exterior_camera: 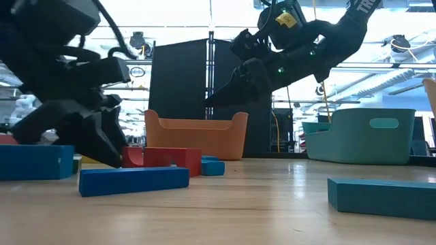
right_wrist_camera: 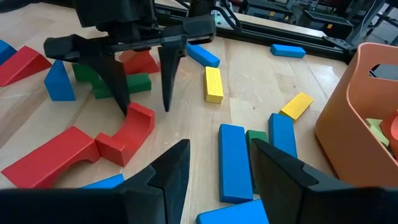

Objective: Sort blocks by size
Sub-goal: Put the red arch block into the orange bin

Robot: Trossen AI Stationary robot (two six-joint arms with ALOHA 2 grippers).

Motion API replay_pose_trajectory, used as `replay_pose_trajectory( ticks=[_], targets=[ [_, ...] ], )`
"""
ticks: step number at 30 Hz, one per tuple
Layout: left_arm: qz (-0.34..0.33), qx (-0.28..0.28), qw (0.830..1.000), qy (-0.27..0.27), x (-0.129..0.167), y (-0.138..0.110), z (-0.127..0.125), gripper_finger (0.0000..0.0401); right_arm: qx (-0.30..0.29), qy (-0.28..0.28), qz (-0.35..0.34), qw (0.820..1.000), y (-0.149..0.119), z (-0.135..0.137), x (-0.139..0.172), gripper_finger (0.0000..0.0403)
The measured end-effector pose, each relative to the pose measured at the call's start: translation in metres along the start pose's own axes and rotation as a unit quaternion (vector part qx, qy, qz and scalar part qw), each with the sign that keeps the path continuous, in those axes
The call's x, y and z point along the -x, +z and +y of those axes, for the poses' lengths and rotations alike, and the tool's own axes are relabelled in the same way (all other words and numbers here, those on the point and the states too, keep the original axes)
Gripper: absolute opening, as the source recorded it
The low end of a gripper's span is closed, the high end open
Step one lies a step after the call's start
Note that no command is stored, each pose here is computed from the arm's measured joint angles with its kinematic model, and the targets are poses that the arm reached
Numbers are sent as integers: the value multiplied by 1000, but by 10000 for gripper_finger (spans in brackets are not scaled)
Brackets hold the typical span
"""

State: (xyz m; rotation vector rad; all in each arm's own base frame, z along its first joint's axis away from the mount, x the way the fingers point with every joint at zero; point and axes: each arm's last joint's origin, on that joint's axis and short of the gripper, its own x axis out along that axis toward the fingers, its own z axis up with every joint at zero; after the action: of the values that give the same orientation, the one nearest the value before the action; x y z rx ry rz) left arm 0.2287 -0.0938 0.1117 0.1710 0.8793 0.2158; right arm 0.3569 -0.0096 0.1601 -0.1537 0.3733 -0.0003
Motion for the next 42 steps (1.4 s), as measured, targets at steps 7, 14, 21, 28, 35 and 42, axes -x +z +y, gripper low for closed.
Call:
replay_pose_trajectory(
  ticks=[7, 14, 21, 28, 35, 42],
  targets=[
    [1, -18, 998, -58, -7, 7, 7, 236, 0, 0, 0, 1000, 0, 0, 0, 157],
    [4, -38, 997, -71, -11, 11, 16, 257, 1, 0, 0, 1000, 0, 0, 0, 157],
    [13, -40, 994, -105, -16, 13, 26, 257, 4, 0, 1, 1000, 0, 0, 0, 157],
    [19, -31, 992, -124, -18, 14, 30, 212, 4, 1, 4, 1000, -1, 0, 0, 157],
    [22, -26, 990, -134, -19, 14, 31, 140, 6, 1, 5, 1000, -1, 0, 0, 157],
    [25, 6, 991, -129, -18, 16, 31, 128, 6, 2, 11, 1000, -2, 0, 0, 157]
  ],
)
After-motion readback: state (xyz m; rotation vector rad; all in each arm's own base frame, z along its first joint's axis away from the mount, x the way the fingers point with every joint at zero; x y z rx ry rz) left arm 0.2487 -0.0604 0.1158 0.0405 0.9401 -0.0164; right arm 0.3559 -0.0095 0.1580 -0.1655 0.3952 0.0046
